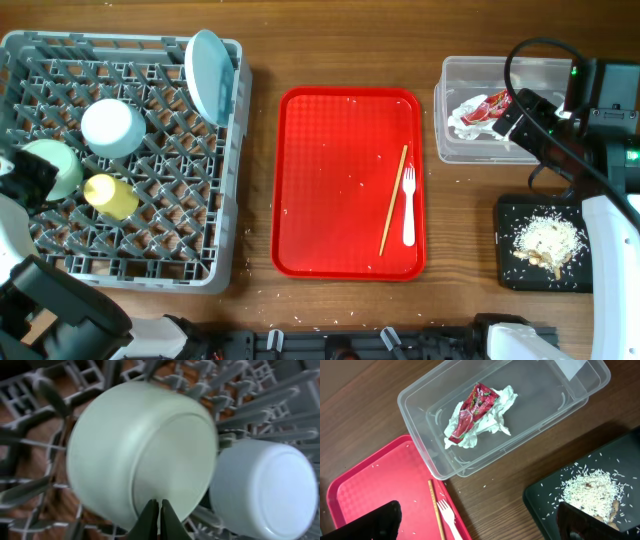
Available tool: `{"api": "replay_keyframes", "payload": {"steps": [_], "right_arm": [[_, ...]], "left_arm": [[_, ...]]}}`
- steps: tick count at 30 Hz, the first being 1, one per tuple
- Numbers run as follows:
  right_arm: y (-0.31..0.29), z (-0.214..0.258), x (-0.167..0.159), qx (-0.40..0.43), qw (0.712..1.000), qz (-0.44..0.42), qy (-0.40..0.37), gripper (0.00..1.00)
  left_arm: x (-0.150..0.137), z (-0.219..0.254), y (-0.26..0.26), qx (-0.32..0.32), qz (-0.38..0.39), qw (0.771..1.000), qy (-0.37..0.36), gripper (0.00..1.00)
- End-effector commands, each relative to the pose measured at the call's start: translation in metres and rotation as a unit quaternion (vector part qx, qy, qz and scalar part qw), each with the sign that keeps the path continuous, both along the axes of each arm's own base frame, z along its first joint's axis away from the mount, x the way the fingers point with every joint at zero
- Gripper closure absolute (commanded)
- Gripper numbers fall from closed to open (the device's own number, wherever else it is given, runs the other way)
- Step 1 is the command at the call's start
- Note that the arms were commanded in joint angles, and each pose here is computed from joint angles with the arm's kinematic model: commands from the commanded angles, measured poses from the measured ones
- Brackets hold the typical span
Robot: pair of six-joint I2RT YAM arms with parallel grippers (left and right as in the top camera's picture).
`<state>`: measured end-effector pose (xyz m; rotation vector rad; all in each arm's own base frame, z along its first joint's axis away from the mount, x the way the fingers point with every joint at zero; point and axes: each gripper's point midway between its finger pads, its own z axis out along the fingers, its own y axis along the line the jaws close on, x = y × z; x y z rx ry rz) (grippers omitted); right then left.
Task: Sort waste into correct bins and load items into the dishwasher rack
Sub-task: 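Release the green cup and move the left gripper toward the tray, then lower the left gripper onto the wooden chopstick and grasp it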
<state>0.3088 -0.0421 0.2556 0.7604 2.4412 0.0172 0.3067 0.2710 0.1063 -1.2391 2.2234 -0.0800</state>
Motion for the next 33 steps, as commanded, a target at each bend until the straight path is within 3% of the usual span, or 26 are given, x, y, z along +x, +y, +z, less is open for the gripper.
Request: {"api": "replay_keyframes", "payload": {"steps": [1,8,11,13,15,17,19,20,22,24,25,26,27,30,33], "right_arm": [[-0.004,-0.003,0.001,-0.006,1.000,-0.007,0.004,0.00],[-0.004,-0.003,0.001,-0.006,1.000,-0.007,0.004,0.00],[-0.004,-0.003,0.001,-0.006,1.000,-0.007,0.004,0.00],[-0.004,-0.003,0.001,-0.006,1.000,-0.007,0.004,0.00],[-0.004,-0.003,0.001,-0.006,1.000,-0.007,0.004,0.00],[-0.004,-0.003,0.001,-0.006,1.000,-0.007,0.004,0.00],[-0.004,-0.003,0.001,-0.006,1.000,-0.007,0.004,0.00],[-0.004,-0.003,0.001,-0.006,1.000,-0.007,0.004,0.00],[-0.004,-0.003,0.001,-0.006,1.000,-0.007,0.004,0.00],[-0.004,-0.003,0.001,-0.006,1.000,-0.007,0.004,0.00],[-0.004,-0.003,0.001,-0.006,1.000,-0.007,0.004,0.00],[-0.004,-0.003,0.001,-0.006,1.000,-0.007,0.004,0.00],[-0.004,-0.003,0.001,-0.006,1.000,-0.007,0.004,0.00],[-0.004,-0.003,0.001,-0.006,1.000,-0.007,0.004,0.00],[-0.004,-0.003,0.001,-0.006,1.000,-0.007,0.004,0.00]], "left_arm": [[-0.020,-0.004,0.013,-0.019,0.085,0.996,0.015,0.96],[-0.021,0.070,0.009,0.021,0.115,0.991,-0.073,0.96],[0.003,0.108,-0.027,-0.040,0.050,0.983,-0.172,0.96],[0.032,0.147,-0.085,-0.137,-0.069,0.951,-0.269,0.96],[0.044,0.166,-0.135,-0.211,-0.154,0.917,-0.301,0.96],[0.048,0.174,-0.211,-0.277,-0.279,0.872,-0.293,0.92],[0.044,0.165,-0.268,-0.307,-0.346,0.849,-0.254,0.91],[0.037,0.160,-0.317,-0.316,-0.411,0.825,-0.225,0.88],[0.027,0.141,-0.371,-0.302,-0.459,0.819,-0.164,0.88],[0.014,0.111,-0.412,-0.240,-0.490,0.833,-0.092,0.86],[0.006,0.098,-0.434,-0.195,-0.511,0.835,-0.062,0.66],[0.001,0.091,-0.448,-0.166,-0.527,0.832,-0.049,0.52],[-0.011,0.084,-0.476,-0.132,-0.561,0.817,-0.038,0.25],[-0.026,0.051,-0.526,0.000,-0.602,0.798,-0.013,0.38],[-0.032,0.014,-0.548,0.021,-0.622,0.782,0.022,0.45]]}}
